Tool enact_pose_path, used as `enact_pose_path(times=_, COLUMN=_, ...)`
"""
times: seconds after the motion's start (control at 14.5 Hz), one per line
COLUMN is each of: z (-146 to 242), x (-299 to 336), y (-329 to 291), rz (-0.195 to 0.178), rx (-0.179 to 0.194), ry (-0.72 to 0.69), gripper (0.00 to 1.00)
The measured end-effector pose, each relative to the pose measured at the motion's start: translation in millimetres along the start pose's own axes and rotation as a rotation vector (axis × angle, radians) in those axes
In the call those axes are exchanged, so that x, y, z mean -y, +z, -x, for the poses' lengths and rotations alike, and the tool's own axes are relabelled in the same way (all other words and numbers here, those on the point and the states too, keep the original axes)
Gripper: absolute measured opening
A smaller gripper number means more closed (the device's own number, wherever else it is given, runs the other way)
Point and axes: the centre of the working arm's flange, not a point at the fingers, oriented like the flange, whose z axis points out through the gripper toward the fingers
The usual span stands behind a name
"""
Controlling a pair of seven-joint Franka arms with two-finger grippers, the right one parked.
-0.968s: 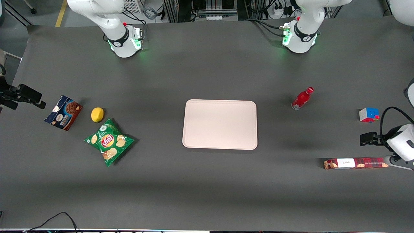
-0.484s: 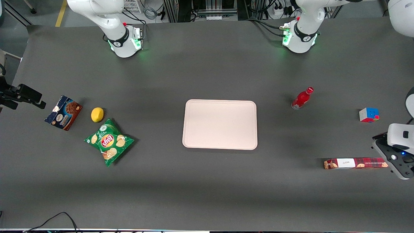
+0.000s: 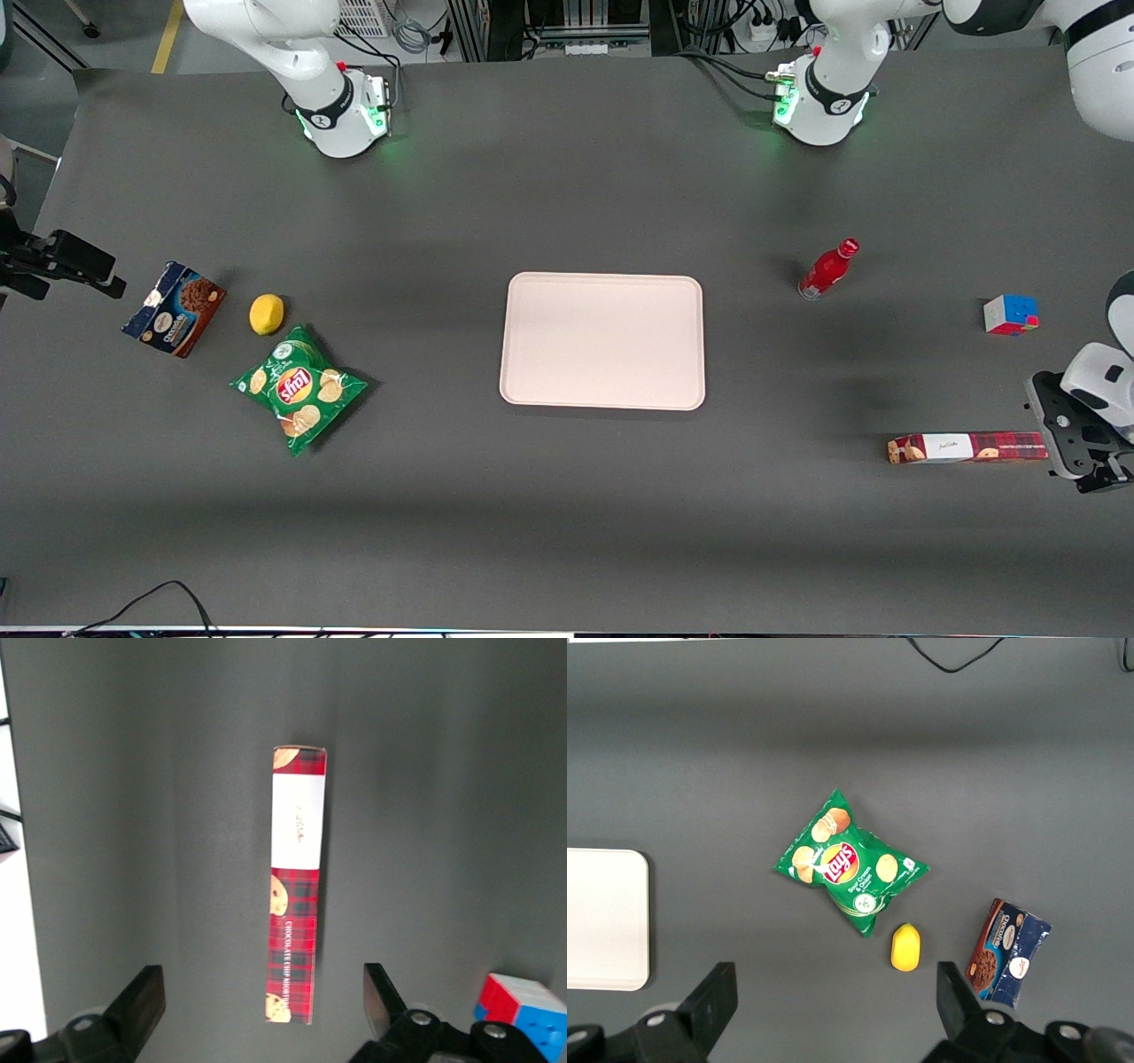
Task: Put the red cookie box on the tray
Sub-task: 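Lower the left gripper over the cookie box and close on it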
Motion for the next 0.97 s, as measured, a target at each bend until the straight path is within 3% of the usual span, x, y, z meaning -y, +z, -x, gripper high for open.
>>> enact_pose_path(times=0.14, z=6, x=4, y=13, rz=-0.027, rx=-0.010, ry=0.034, gripper=1.00)
enact_pose_path(times=0.28, z=9, x=8, y=40, rz=-0.047, rx=-0.053, ry=0.080, gripper=1.00)
enact_pose_path(times=0.41, z=10, x=9, y=66, rz=-0.067, rx=-0.073, ry=0.120, gripper=1.00)
enact_pose_path(times=0.97, z=10, x=2, y=107, rz=-0.018, rx=-0.088, ry=0.040, gripper=1.00)
